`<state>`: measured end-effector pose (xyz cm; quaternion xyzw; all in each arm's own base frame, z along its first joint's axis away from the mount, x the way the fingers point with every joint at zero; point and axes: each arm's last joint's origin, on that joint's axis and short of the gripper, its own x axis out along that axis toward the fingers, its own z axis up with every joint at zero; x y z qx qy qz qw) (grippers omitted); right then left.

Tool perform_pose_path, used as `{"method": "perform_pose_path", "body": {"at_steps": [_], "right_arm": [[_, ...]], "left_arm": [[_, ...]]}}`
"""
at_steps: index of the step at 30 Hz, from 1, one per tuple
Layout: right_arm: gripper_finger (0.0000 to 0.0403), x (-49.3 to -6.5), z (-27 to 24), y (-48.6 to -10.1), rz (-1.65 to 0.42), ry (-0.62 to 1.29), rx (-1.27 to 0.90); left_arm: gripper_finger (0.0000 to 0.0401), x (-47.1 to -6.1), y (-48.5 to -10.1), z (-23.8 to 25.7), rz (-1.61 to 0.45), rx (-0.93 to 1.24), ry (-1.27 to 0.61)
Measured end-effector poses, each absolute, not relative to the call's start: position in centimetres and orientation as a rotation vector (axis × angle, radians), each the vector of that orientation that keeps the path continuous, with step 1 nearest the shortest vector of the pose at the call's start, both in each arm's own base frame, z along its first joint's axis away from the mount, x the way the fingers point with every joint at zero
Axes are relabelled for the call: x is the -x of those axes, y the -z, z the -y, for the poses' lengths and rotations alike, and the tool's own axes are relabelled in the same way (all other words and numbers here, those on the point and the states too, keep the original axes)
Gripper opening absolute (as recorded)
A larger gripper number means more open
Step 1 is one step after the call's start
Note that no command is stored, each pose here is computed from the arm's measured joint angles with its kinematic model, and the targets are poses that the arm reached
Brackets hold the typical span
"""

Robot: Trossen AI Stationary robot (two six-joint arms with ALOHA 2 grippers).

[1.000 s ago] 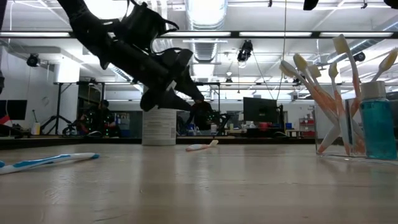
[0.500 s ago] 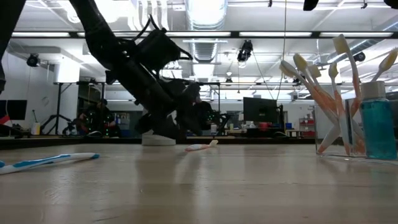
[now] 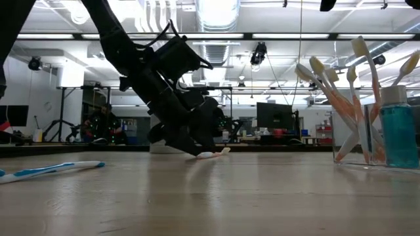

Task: Pick & Place toothbrushing station
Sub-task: Put the orange toothbrush into the top section of the transparent organizer

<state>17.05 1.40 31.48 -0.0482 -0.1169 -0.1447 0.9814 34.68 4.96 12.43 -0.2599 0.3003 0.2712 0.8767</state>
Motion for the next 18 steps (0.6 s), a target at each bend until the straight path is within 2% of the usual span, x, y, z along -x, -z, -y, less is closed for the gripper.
{"method": "perform_pose_path", "body": {"at_steps": [12,18], "right_arm": [[0.0028,-17.07,-1.41,-31.42,0.228,0.290,0.100],[0.0028,-17.07,-1.41,-31.42,0.228,0.290,0.100]], "left_arm": [[0.0243,-34.82,-12.62,-4.94,-0.627,0.545,-0.552],[0.0243,-35.13,-12.97,-4.96,-0.599,0.621,-0.567]]}}
